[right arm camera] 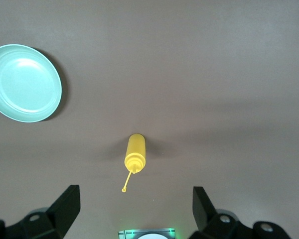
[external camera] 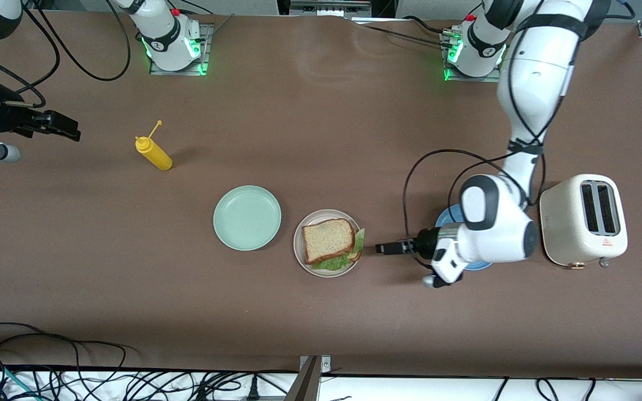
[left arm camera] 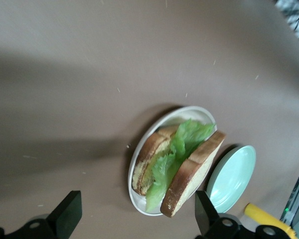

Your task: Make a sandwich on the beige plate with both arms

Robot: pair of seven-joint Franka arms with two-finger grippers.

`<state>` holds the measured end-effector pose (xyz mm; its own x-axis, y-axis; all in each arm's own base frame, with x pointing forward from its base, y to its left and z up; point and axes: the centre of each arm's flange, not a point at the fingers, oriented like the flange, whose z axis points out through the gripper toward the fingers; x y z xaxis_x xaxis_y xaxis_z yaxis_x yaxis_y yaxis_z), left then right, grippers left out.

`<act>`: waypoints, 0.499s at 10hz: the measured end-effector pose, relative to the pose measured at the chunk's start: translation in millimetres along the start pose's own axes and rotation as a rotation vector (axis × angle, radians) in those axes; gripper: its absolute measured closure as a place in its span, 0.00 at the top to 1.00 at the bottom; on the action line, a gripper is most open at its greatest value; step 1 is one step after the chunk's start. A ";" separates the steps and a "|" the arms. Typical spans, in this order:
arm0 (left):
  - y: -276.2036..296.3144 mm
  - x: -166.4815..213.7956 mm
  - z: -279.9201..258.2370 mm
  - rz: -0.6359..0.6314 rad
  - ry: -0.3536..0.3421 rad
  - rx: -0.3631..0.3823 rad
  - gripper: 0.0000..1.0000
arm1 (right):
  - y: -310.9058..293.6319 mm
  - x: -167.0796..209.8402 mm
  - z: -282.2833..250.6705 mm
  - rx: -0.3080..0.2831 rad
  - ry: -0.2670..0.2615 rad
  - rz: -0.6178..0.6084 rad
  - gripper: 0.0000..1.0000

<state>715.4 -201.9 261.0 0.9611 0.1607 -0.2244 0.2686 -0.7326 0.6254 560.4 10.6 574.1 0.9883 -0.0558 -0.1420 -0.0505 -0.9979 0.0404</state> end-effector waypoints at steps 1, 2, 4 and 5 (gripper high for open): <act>-8.2 4.1 -38.5 -0.018 0.024 -0.021 1.00 | -0.6 0.0 -0.2 0.000 0.001 -0.001 1.00; -17.1 1.9 -77.1 -0.014 0.048 -0.017 1.00 | -1.3 -0.1 -0.5 0.000 0.001 -0.002 1.00; -22.2 -29.0 -146.6 0.053 0.090 0.109 1.00 | -5.8 -0.6 -0.9 0.000 0.002 -0.010 1.00; -18.7 -56.0 -188.4 0.088 0.131 0.180 1.00 | -8.9 -0.6 -0.4 -0.001 0.001 -0.016 1.00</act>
<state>668.6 -72.6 402.6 0.9836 0.1668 -0.0689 0.1789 -0.8516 0.4928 560.4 19.6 574.2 0.9891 -0.0400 -0.1419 -0.0348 -0.9986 0.0392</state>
